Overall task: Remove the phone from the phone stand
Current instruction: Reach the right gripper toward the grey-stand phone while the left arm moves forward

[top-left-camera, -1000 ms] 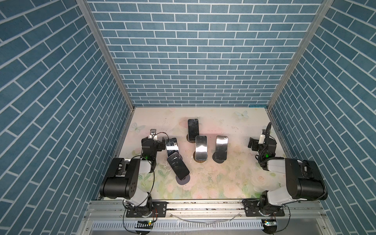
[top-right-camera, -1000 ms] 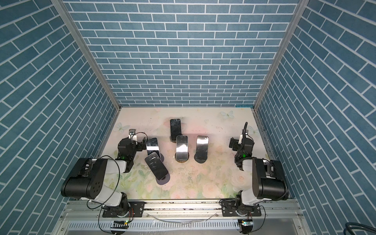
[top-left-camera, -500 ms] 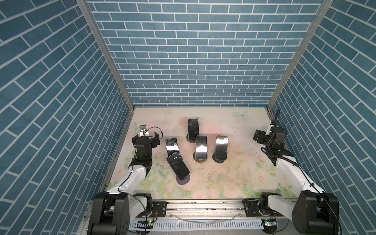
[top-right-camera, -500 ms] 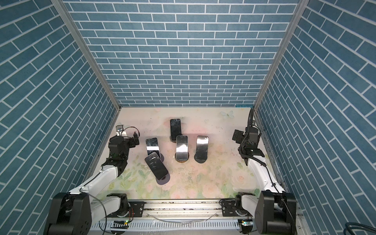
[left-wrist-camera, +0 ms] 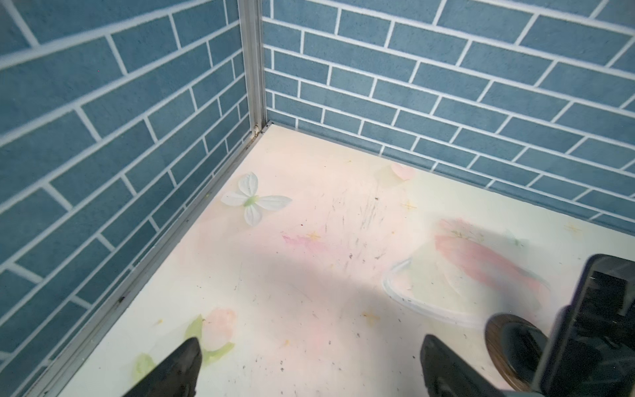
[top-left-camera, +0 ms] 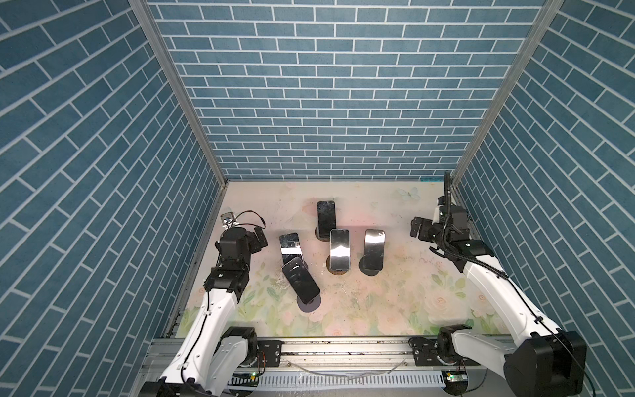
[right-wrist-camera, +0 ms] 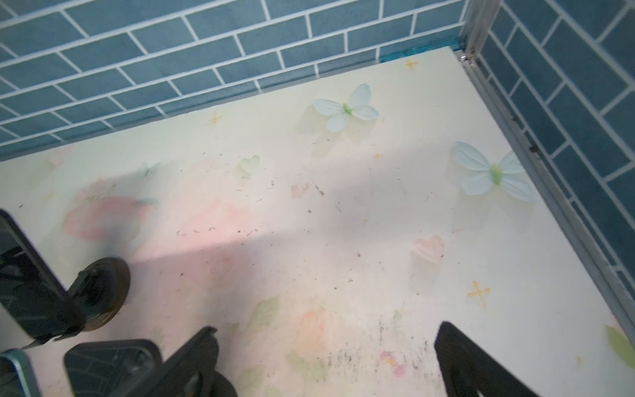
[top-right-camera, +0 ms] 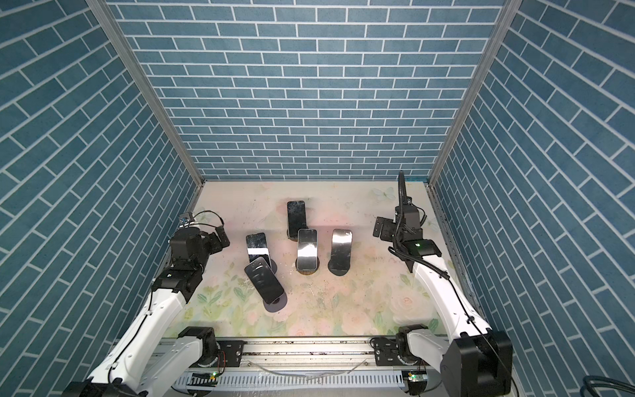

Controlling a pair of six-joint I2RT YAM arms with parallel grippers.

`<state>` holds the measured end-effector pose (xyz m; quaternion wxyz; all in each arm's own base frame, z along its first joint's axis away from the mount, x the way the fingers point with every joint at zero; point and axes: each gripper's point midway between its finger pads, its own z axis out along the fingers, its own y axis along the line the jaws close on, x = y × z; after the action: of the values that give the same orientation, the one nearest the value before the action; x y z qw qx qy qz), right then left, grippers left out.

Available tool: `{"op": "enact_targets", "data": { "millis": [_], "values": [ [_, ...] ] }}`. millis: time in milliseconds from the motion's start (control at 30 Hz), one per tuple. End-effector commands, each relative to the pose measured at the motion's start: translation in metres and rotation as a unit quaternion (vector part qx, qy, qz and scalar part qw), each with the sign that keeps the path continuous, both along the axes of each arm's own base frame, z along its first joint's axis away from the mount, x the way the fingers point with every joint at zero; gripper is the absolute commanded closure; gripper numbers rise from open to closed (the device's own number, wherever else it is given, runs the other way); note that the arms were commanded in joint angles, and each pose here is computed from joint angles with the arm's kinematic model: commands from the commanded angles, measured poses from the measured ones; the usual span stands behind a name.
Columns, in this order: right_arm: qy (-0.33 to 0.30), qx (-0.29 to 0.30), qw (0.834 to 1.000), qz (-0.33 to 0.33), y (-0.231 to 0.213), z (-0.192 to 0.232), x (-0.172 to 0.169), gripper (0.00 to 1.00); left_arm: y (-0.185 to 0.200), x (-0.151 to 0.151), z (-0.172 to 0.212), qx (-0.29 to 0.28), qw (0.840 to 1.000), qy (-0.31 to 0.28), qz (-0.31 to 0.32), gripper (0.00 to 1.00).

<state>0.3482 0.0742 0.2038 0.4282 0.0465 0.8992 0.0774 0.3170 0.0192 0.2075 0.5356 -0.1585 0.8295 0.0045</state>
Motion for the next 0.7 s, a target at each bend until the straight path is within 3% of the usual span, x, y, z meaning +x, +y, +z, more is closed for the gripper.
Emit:
{"op": "enact_targets", "data": {
  "millis": [0, 300, 667],
  "values": [
    [0.035, 0.022, 0.999, 0.017, 0.028, 0.003, -0.001, 0.01, -0.026, -0.003, 0.008, -0.035, 0.998, 0.008, -0.058, 0.0],
    [0.078, 0.016, 0.994, 0.08, 0.09, 0.004, -0.001, 0.01, -0.071, -0.005, 0.044, -0.037, 0.988, -0.01, -0.15, 0.0],
    [0.126, -0.006, 0.986, 0.106, 0.131, -0.024, -0.016, 0.01, -0.096, -0.004, 0.062, -0.082, 0.975, -0.047, -0.201, 0.0]
  ]
}}
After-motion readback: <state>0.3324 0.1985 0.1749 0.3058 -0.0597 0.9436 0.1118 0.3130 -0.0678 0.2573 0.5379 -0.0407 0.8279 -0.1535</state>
